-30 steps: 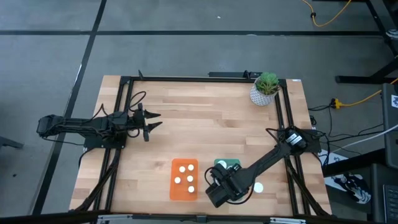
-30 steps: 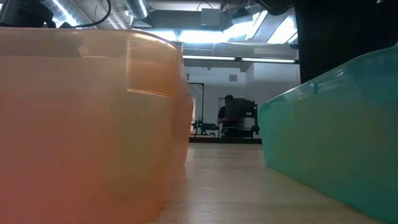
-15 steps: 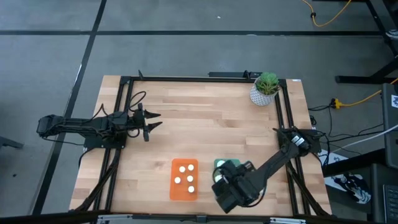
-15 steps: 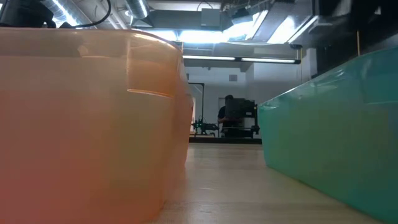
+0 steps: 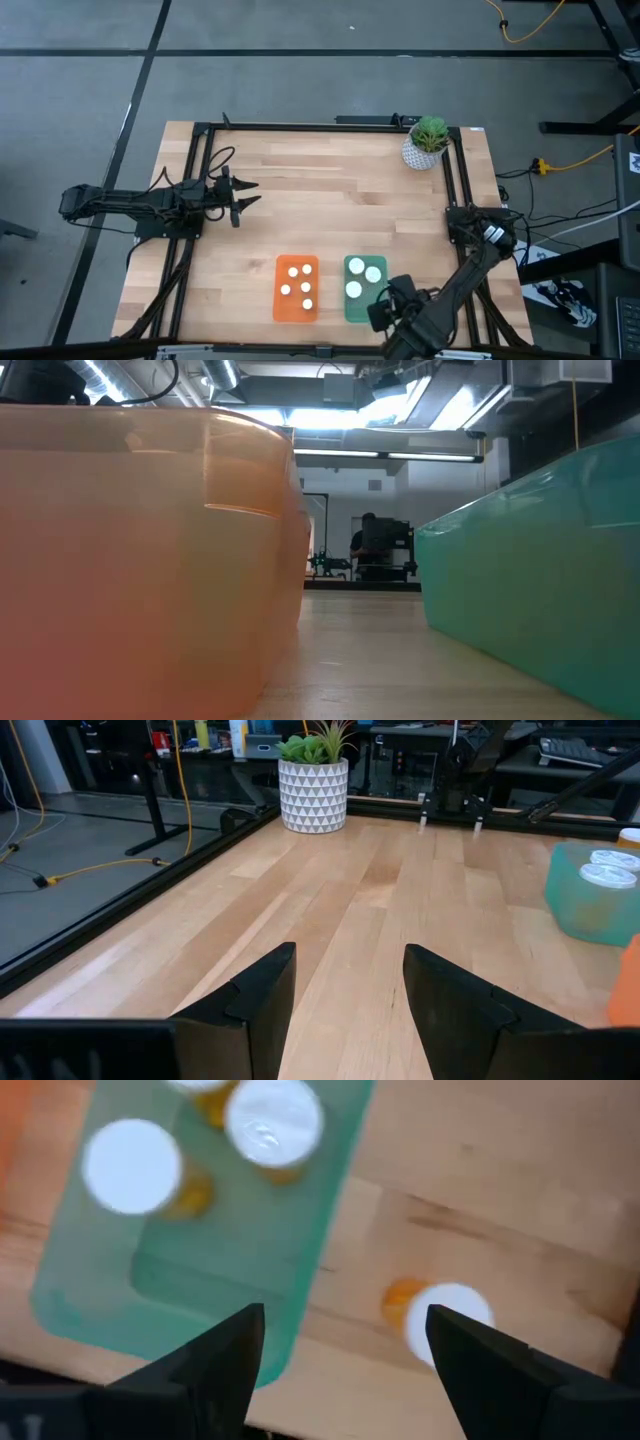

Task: Pick and place medicine bottles into bin by pill shape (circle, oval)
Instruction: Put the big orange pill bottle into the green bin

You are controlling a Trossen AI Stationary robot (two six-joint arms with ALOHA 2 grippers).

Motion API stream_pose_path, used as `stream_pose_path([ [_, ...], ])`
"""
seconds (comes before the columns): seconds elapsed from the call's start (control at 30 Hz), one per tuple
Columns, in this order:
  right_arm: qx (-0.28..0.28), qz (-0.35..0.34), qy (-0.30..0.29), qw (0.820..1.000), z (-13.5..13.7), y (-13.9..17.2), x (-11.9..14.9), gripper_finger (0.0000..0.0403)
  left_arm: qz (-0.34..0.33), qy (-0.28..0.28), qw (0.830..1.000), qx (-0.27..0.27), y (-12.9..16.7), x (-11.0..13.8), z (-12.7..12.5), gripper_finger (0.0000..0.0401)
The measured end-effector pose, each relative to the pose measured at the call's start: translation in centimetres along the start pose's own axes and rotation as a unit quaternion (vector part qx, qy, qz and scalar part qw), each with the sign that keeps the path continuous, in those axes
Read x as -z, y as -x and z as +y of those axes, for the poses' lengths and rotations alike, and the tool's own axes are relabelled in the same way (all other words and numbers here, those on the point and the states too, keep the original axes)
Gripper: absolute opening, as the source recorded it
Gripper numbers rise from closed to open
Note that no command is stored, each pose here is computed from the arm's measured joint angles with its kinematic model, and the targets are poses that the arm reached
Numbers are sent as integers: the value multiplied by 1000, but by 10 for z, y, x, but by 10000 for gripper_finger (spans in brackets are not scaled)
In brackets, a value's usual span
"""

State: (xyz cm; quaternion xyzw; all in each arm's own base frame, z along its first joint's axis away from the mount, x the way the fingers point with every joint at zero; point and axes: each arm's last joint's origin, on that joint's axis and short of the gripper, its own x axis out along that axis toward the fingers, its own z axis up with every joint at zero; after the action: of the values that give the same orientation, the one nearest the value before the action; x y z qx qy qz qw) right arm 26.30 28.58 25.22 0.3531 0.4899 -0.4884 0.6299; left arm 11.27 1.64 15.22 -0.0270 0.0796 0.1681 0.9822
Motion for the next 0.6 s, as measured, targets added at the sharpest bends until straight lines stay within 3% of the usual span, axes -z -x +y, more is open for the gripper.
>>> stream_pose_path([
  [0.3,6,13,-39,999,-35,0,5,280,0,0,1000,0,0,0,0,179],
  [0.6,-21,51,-41,998,-59,-27,3,280,0,0,1000,0,0,0,0,179],
])
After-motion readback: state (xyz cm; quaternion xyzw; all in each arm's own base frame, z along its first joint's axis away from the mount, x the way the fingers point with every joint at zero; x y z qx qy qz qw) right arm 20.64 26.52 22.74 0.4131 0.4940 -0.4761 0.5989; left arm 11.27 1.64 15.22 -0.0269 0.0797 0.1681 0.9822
